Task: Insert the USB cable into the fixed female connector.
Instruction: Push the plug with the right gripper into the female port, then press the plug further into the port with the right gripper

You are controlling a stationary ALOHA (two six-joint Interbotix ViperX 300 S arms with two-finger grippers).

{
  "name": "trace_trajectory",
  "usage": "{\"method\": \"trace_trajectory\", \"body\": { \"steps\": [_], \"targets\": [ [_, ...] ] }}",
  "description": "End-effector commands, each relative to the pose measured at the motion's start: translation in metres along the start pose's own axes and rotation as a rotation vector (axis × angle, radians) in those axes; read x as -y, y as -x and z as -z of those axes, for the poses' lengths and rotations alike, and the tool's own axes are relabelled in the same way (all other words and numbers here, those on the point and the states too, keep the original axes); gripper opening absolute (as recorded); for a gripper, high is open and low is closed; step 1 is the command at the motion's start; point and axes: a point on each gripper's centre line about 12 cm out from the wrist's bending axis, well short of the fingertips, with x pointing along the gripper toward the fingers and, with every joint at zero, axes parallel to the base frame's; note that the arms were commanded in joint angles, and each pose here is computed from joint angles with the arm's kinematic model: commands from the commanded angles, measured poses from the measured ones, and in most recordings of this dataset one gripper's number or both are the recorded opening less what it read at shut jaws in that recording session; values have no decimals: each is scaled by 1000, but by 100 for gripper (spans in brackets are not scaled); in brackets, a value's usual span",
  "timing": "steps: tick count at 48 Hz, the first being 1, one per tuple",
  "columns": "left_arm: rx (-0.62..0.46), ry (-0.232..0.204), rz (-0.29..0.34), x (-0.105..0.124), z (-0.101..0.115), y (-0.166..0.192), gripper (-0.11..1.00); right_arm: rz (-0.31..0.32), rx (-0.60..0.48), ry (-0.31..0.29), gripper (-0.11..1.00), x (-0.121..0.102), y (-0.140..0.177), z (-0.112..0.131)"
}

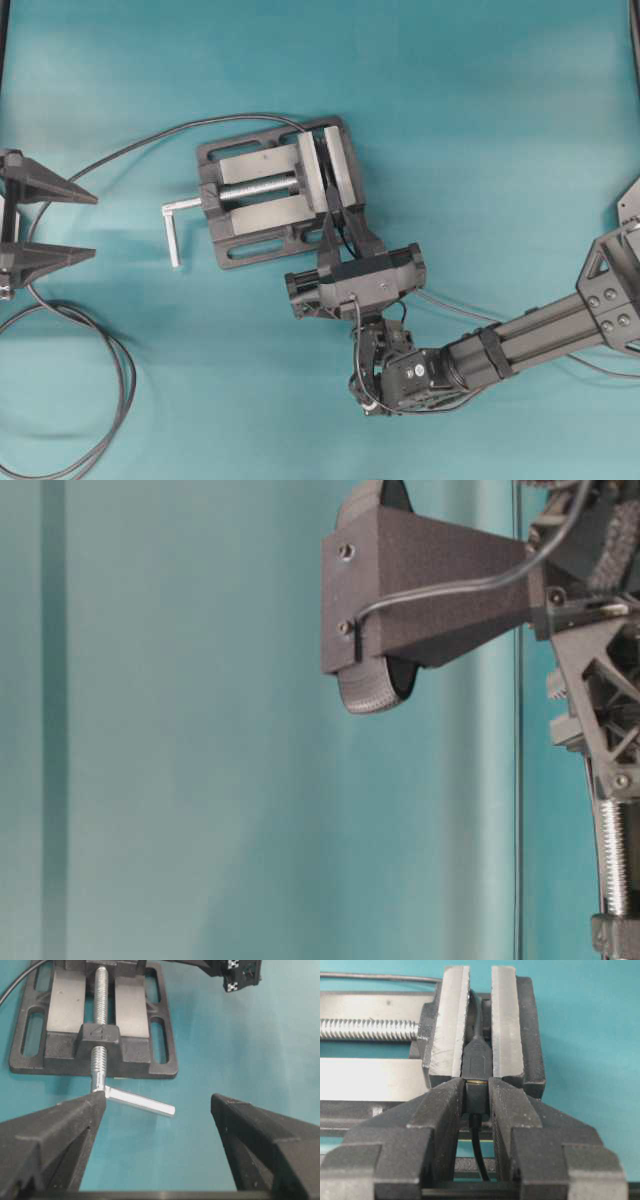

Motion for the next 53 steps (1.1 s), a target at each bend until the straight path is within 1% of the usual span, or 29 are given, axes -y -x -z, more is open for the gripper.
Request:
{"method": "trace_trajectory", "body": {
  "steps": [1, 11, 19, 26, 32, 53],
  "targets": [
    [5, 8, 0, 1, -4, -1, 100, 117, 40, -66, 21, 0, -54, -30],
    [6, 9, 0, 1, -4, -1, 100, 144, 45, -58, 21, 3, -65, -27],
    [6, 8, 0, 1, -4, -1, 100, 146, 60, -55, 21, 2, -73, -27],
    [8, 6, 1, 1, -4, -1, 100, 145, 73, -62, 21, 2, -80, -31],
    [8, 8, 1, 1, -4, -1, 100, 157, 81, -63, 21, 3, -88, -32],
    [6, 8, 0, 1, -4, -1, 100, 156, 75, -64, 21, 4, -89, -31]
  ]
}}
